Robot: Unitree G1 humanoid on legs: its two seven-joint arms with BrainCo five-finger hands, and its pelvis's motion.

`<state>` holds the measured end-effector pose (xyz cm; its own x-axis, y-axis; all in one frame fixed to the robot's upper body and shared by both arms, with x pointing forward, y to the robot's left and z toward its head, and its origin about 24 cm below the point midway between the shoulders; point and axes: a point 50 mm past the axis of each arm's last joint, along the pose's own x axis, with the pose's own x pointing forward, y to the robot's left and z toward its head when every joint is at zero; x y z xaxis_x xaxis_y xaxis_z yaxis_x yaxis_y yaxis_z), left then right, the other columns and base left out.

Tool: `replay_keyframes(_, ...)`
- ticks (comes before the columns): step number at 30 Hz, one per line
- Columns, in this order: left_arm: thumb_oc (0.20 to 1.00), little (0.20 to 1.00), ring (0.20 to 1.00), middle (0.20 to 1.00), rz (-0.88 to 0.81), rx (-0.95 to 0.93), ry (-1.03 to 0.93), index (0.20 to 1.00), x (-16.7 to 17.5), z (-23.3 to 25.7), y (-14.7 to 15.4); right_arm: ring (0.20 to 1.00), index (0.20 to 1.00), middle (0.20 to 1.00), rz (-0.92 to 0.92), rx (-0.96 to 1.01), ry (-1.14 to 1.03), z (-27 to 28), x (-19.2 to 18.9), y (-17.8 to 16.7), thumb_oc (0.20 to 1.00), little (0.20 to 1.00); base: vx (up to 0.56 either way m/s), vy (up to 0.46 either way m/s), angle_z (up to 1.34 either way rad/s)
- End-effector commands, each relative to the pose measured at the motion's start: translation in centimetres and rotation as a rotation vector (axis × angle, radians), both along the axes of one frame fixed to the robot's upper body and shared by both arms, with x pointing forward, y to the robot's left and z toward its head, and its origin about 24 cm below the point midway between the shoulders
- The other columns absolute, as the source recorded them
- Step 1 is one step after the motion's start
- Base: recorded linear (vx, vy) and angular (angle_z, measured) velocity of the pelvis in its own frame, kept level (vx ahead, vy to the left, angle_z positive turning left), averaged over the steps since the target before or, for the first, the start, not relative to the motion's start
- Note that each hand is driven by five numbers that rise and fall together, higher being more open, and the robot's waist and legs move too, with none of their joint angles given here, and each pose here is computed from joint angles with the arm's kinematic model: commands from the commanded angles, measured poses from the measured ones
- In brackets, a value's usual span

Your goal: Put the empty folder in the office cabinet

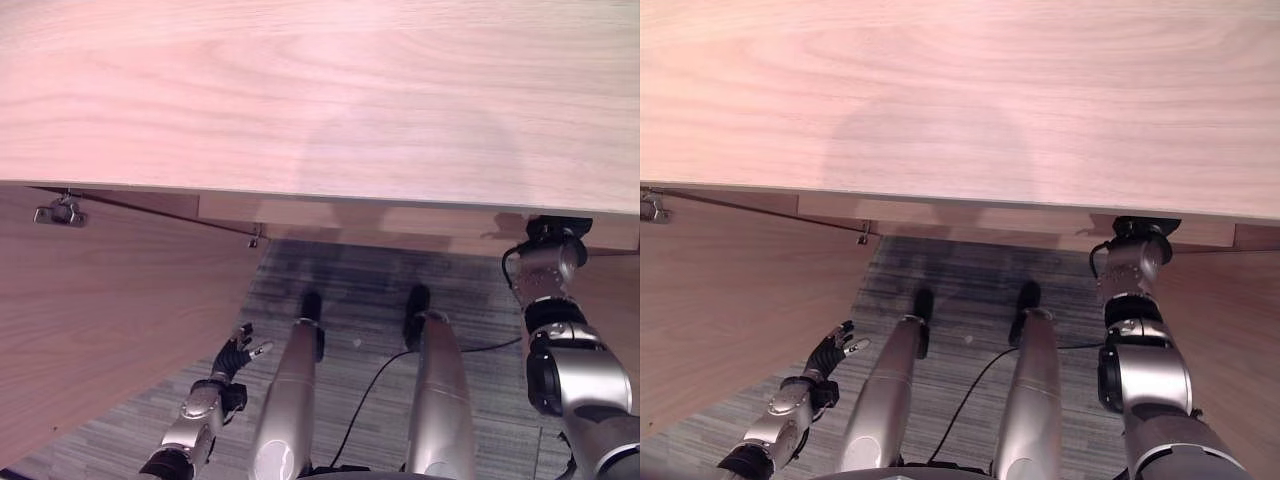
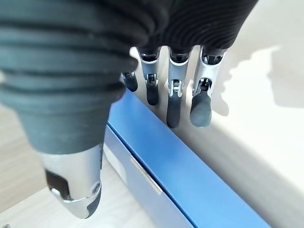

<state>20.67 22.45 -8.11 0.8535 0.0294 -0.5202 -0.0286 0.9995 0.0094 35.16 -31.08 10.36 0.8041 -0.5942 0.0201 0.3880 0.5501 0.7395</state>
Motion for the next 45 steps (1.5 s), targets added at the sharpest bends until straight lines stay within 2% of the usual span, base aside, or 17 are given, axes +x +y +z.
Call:
replay_keyframes(1,1.0,1.0,1.0,1.0,0.014,0.012,-0.002,1.0,-0.1,0.0,0.8,1.0,1.0,1.0,0.075,0.291,0.414,-12.6,-4.6,4.2,1.0,1.0,-0.01,-0.001,-0.03)
replay_keyframes(5,1.0,1.0,1.0,1.0,0.01,0.012,0.012,1.0,-0.6,-0.2,1.2,1.0,1.0,1.0,0.11,0.259,0.407,-13.0,-5.1,4.3,1.0,1.0,-0.01,0.001,-0.07)
replay_keyframes(13,1.0,1.0,1.0,1.0,-0.01,-0.001,0.087,1.0,-2.5,-1.5,1.6,1.0,1.0,1.0,0.184,0.2,0.509,-16.4,-8.9,4.5,1.0,1.0,-0.02,0.006,-0.03)
replay_keyframes(27,1.0,1.0,1.0,1.0,0.076,0.016,0.294,1.0,-7.2,-4.6,3.3,1.0,1.0,1.0,0.351,0.11,0.9,-22.8,-18.3,4.8,1.0,1.0,0.08,-0.034,0.02)
replay_keyframes(30,1.0,1.0,1.0,1.0,0.106,0.042,0.359,1.0,-8.7,-5.4,3.5,1.0,1.0,1.0,0.47,-0.021,1.058,-23.9,-20.8,4.9,1.0,1.0,0.12,-0.103,0.12)
replay_keyframes(34,1.0,1.0,1.0,1.0,0.119,0.075,0.408,1.0,-10.0,-6.0,3.3,1.0,1.0,1.0,0.687,-0.445,1.259,-24.0,-21.4,5.0,1.0,1.0,0.06,-0.096,0.15)
replay_keyframes(37,1.0,1.0,1.0,1.0,0.136,0.105,0.416,1.0,-10.2,-6.1,3.4,1.0,1.0,1.0,0.819,-0.792,1.261,-23.0,-19.6,5.4,1.0,1.0,-0.04,-0.053,0.31)
replay_keyframes(42,1.0,1.0,1.0,1.0,0.142,0.12,0.413,1.0,-10.3,-6.1,3.3,1.0,1.0,1.0,0.877,-1.015,1.214,-21.7,-18.1,5.6,1.0,1.0,-0.16,0.042,0.34)
replay_keyframes(45,1.0,1.0,1.0,1.0,0.154,0.132,0.423,1.0,-10.5,-6.1,3.6,1.0,1.0,1.0,0.901,-1.078,1.207,-21.6,-17.7,5.9,1.0,1.0,-0.26,0.123,0.51)
